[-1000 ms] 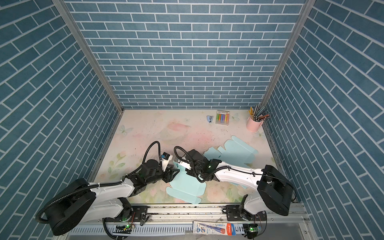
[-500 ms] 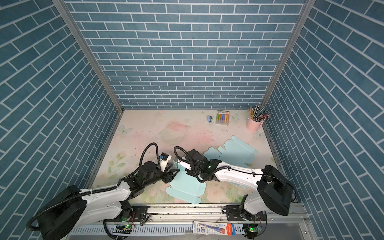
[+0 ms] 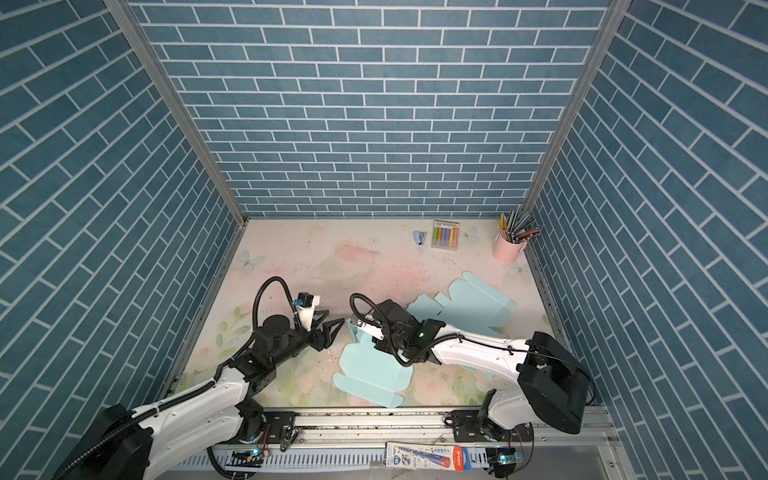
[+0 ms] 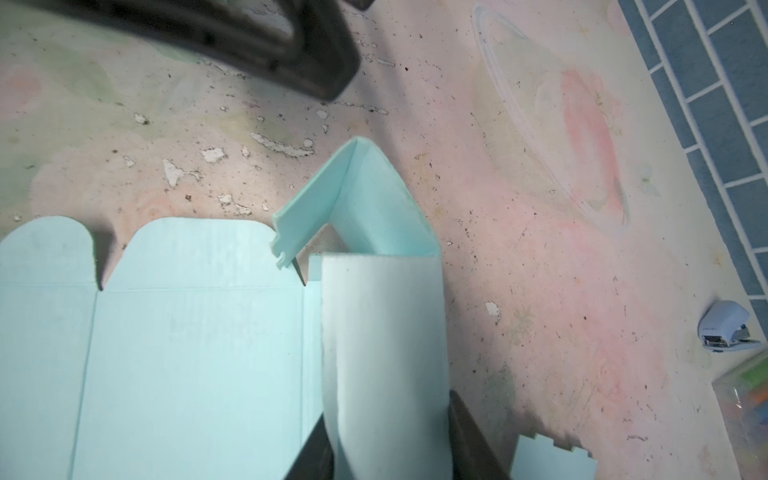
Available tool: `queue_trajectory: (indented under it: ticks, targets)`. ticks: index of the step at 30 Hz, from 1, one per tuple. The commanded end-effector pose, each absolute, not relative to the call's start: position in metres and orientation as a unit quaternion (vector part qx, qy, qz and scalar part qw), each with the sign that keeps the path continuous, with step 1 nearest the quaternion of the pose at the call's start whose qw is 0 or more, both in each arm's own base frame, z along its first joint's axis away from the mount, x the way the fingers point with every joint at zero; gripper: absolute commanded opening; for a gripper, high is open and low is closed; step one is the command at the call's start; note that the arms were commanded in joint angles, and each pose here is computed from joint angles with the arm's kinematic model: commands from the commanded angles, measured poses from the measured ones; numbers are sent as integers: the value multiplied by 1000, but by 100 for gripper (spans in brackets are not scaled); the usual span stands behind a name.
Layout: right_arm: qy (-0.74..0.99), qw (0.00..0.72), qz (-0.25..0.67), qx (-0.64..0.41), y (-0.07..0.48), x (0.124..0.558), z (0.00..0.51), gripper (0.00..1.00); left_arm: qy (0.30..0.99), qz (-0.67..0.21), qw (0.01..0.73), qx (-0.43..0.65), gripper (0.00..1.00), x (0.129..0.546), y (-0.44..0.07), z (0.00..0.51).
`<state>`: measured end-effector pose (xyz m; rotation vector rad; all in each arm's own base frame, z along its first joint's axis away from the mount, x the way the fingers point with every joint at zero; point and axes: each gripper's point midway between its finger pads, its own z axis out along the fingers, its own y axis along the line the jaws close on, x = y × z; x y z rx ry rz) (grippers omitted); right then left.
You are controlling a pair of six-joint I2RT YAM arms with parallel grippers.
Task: Fold the paper box
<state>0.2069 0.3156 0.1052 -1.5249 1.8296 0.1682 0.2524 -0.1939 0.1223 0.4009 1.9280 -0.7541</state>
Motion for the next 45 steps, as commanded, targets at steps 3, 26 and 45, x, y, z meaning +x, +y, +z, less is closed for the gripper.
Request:
queue_trajectory:
  ticks: [3,26,45]
  targets:
    - [714,371,102,-585,308,231,121,31,755,-352,502,233,70,282,-213,140]
    - [725,309,81,-610,285,275,102,32,748,-398,420,326,72,320,-261,104]
    - [734,300,103,-601,280,279,92,32,728,-467,412,286,71,333,-243,113]
